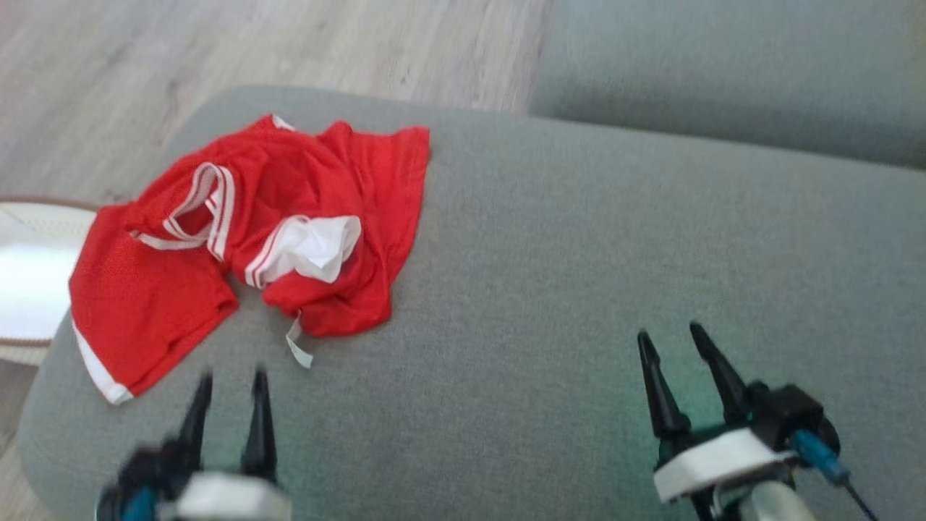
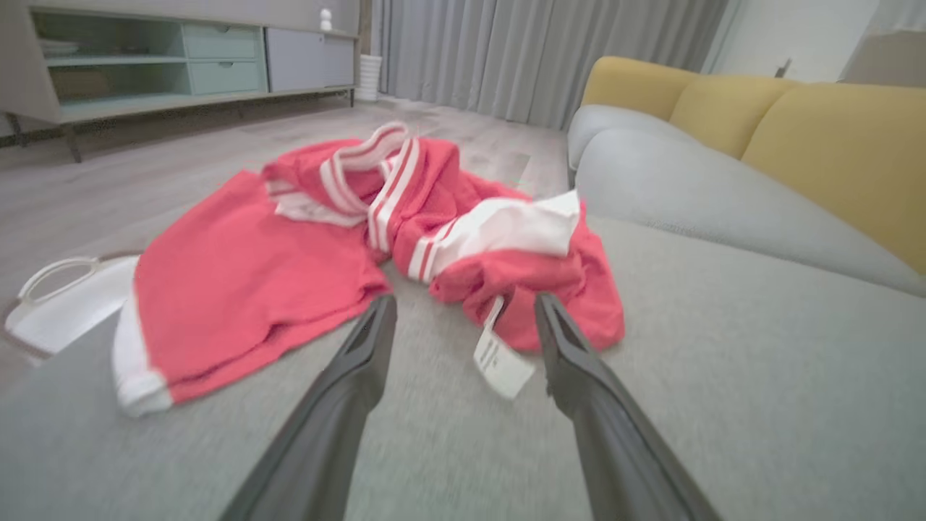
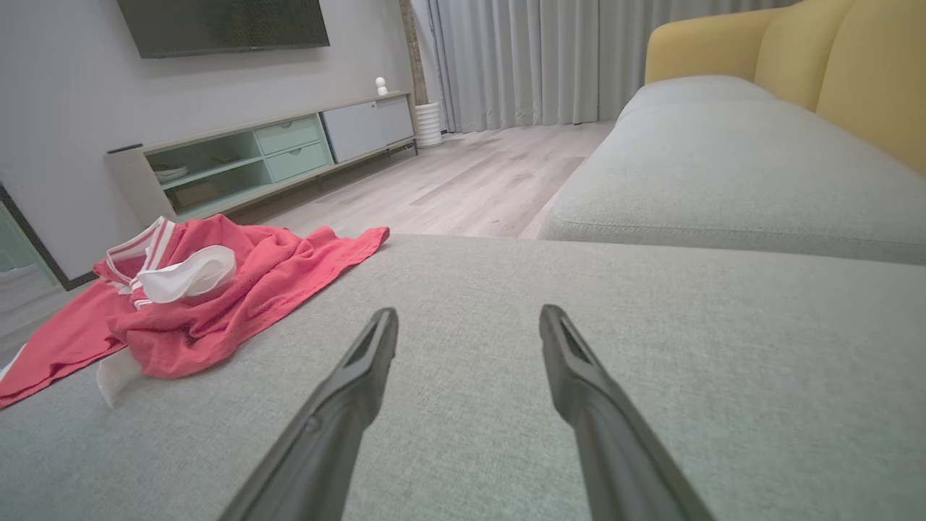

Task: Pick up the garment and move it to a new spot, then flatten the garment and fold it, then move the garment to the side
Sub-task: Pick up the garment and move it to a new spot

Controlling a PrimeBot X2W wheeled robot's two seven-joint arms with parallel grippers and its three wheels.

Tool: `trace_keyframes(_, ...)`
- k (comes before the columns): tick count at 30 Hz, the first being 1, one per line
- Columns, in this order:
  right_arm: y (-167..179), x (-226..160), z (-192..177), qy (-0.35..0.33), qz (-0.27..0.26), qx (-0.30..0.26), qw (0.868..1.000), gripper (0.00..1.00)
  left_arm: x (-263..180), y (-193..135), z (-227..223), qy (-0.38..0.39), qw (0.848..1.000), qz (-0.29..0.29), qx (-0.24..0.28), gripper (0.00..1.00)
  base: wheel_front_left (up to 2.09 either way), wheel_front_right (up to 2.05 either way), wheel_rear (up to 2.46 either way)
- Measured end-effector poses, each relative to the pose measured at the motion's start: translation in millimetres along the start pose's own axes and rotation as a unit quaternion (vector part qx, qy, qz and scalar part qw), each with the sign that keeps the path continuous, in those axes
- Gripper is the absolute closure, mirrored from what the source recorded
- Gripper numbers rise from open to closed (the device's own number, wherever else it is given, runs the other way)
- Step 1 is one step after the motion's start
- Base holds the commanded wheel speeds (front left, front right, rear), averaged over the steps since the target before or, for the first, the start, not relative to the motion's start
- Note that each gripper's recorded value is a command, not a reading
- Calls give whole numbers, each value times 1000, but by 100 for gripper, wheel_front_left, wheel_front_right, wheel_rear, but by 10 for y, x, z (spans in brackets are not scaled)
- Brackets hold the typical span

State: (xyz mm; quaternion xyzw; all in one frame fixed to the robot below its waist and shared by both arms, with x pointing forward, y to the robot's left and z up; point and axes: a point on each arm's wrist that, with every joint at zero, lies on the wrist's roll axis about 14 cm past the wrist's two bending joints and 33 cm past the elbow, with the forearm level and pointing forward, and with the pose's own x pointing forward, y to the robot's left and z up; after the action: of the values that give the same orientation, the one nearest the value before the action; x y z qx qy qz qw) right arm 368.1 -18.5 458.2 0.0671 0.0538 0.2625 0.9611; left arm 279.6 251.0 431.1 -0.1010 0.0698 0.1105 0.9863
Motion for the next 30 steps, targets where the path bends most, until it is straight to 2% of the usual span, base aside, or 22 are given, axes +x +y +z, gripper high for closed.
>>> trace_keyframes(3, -58, 139, 30, -5, 5, -4, 1000, 0, 358, -144, 323, -30, 999, -30, 6, 0, 0, 0, 0)
trace_keyframes(8, -366, 417, 55, -13, 2, -24, 1000, 0, 1160, -411, 998, -65, 994, -81, 40, 0, 0, 0, 0)
trace_keyframes(12, -610, 626, -43, -9, -1, -32, 999, 0, 1803, -524, 1180, -32, 994, -91, 60, 0, 0, 0, 0)
trace_keyframes(15, -762, 705, -210, 5, -4, -32, 999, 0, 2205, -472, 1071, 16, 994, -70, 80, 0, 0, 0, 0)
trace_keyframes(18, -872, 708, -409, 25, -10, -27, 999, 0, 2471, -301, 753, 87, 991, -30, 94, 0, 0, 0, 0)
trace_keyframes(23, -1064, 614, -475, 34, -34, -29, 998, 0, 2538, -48, 106, 218, 965, 11, 143, 0, 0, 0, 0)
trace_keyframes(30, -1164, 489, -404, 30, -55, -33, 997, 0, 2524, 97, -45, 277, 942, 26, 190, 0, 0, 0, 0)
